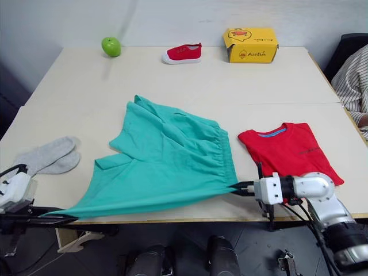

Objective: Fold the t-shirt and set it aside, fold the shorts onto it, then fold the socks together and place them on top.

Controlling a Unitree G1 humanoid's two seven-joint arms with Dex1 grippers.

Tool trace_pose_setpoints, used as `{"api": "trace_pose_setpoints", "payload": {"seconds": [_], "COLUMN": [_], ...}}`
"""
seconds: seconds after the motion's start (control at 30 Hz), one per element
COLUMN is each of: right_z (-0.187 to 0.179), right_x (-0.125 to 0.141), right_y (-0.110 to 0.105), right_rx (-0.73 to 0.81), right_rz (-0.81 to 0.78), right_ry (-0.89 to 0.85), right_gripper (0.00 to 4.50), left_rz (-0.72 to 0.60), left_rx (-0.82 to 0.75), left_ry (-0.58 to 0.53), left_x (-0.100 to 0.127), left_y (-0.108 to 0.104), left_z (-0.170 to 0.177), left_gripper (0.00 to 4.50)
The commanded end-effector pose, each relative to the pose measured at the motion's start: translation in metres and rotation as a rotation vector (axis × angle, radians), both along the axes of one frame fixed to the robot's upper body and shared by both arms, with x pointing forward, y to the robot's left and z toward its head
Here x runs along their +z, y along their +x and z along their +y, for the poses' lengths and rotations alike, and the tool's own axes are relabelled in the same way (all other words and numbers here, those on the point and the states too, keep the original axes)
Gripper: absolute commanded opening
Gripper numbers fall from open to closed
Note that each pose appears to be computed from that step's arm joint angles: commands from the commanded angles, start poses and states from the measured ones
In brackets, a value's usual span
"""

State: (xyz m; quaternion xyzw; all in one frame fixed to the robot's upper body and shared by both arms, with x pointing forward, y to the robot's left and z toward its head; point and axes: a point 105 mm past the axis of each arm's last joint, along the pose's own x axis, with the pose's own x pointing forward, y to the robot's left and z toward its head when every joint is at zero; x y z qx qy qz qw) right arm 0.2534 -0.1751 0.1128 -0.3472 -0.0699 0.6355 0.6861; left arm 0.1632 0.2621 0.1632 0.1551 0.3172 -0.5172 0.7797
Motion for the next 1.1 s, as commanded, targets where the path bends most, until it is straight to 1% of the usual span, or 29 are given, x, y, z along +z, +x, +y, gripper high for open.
{"api": "trace_pose_setpoints", "payload": {"seconds": [0.03, 0.17, 0.23, 0.27, 0.33, 0.37, 0.43, 0.47, 0.53, 0.57, 0.6, 0.63, 0.7, 0.8, 0.87, 1.0, 1.1], "right_z": [-0.007, -0.002, -0.001, -0.001, -0.001, -0.001, -0.005, -0.007, -0.009, -0.008, -0.008, -0.008, -0.009, -0.013, -0.016, -0.019, -0.024], "right_x": [0.018, 0.044, 0.053, 0.058, 0.066, 0.071, 0.081, 0.084, 0.087, 0.087, 0.084, 0.081, 0.072, 0.06, 0.058, 0.054, 0.059], "right_y": [0.002, 0.014, 0.019, 0.025, 0.034, 0.038, 0.057, 0.068, 0.08, 0.082, 0.091, 0.1, 0.114, 0.126, 0.13, 0.128, 0.13], "right_rx": [-0.065, -0.149, -0.193, -0.243, -0.315, -0.344, -0.446, -0.499, -0.552, -0.563, -0.599, -0.635, -0.702, -0.759, -0.788, -0.793, -0.814], "right_rz": [0.002, 0.055, 0.123, 0.179, 0.25, 0.253, 0.223, 0.21, 0.203, 0.205, 0.195, 0.186, 0.18, 0.177, 0.19, 0.231, 0.221], "right_ry": [0.057, 0.185, 0.223, 0.258, 0.312, 0.337, 0.377, 0.394, 0.405, 0.402, 0.388, 0.381, 0.357, 0.325, 0.339, 0.333, 0.347], "right_gripper": [0.0, 0.0, 0.0, 0.0, 0.0, 0.0, 0.0, 0.0, 0.0, 0.0, 0.0, 0.0, 0.0, 0.0, 0.0, 0.0, 0.8], "left_rz": [-0.001, -0.298, -0.419, -0.523, -0.666, -0.725, -0.788, -0.791, -0.806, -0.82, -0.848, -0.85, -0.83, -0.804, -0.816, -0.804, -0.794], "left_rx": [0.047, -0.068, -0.134, -0.147, -0.172, -0.166, -0.144, -0.141, -0.131, -0.122, -0.085, -0.054, -0.008, 0.044, 0.096, 0.158, 0.24], "left_ry": [0.019, -0.077, -0.105, -0.117, -0.125, -0.129, -0.107, -0.079, -0.039, -0.03, 0.013, 0.032, 0.066, 0.138, 0.167, 0.2, 0.196], "left_x": [0.013, 0.059, 0.08, 0.096, 0.123, 0.135, 0.146, 0.145, 0.142, 0.142, 0.138, 0.132, 0.12, 0.101, 0.096, 0.087, 0.084], "left_y": [0.008, 0.06, 0.09, 0.115, 0.152, 0.169, 0.204, 0.219, 0.235, 0.24, 0.251, 0.26, 0.27, 0.279, 0.285, 0.289, 0.292], "left_z": [0.006, -0.013, -0.022, -0.026, -0.036, -0.041, -0.052, -0.058, -0.065, -0.067, -0.071, -0.076, -0.081, -0.078, -0.074, -0.066, -0.055], "left_gripper": [0.06, 0.06, 0.06, 0.06, 0.06, 0.06, 0.06, 0.06, 0.06, 0.06, 0.06, 0.06, 0.06, 0.06, 0.06, 0.06, 0.0]}}
